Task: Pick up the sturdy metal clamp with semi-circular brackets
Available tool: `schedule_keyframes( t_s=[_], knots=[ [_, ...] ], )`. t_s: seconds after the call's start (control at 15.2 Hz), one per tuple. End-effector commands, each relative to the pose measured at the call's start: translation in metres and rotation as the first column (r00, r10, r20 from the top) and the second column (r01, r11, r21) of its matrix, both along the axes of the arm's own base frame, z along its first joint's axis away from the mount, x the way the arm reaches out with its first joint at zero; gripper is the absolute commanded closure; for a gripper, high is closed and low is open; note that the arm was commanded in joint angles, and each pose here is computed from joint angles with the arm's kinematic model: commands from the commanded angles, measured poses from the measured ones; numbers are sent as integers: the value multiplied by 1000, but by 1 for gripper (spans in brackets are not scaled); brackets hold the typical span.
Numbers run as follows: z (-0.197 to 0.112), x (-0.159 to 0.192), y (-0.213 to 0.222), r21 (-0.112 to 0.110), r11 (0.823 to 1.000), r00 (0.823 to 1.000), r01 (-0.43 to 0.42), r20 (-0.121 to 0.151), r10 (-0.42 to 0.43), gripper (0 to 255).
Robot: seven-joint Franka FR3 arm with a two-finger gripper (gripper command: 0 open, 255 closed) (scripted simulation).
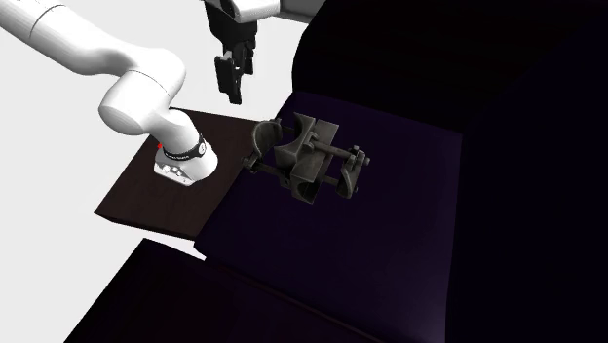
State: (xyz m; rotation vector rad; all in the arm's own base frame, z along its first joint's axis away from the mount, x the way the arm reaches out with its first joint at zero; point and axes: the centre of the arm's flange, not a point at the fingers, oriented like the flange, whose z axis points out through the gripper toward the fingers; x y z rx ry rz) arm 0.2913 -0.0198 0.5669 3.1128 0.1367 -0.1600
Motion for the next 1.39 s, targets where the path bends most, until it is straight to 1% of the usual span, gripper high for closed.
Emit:
schedule_keyframes(
  t_s=[0.0, 0.13, 0.26, 0.4, 0.59, 0.66, 1.12, 1.25, 1.32],
  knots=[
    [0, 0, 0, 0, 1000, 1000, 0, 0, 0, 0],
    [0, 23, -6, 18, 997, 997, 72, 25, -73, 0],
    [0, 45, -14, 39, 989, 988, 143, 48, -145, 0],
    [0, 66, -23, 60, 975, 974, 213, 70, -217, 0],
    [2, 97, -40, 96, 944, 941, 314, 99, -323, 0],
    [2, 101, -43, 101, 938, 935, 330, 103, -340, 0],
    [-35, 101, -43, 101, 938, 935, 330, 103, -340, 0],
    [-38, 101, -43, 101, 938, 935, 330, 103, -340, 0],
    [-38, 102, -43, 101, 938, 935, 330, 103, -340, 255]
  ],
)
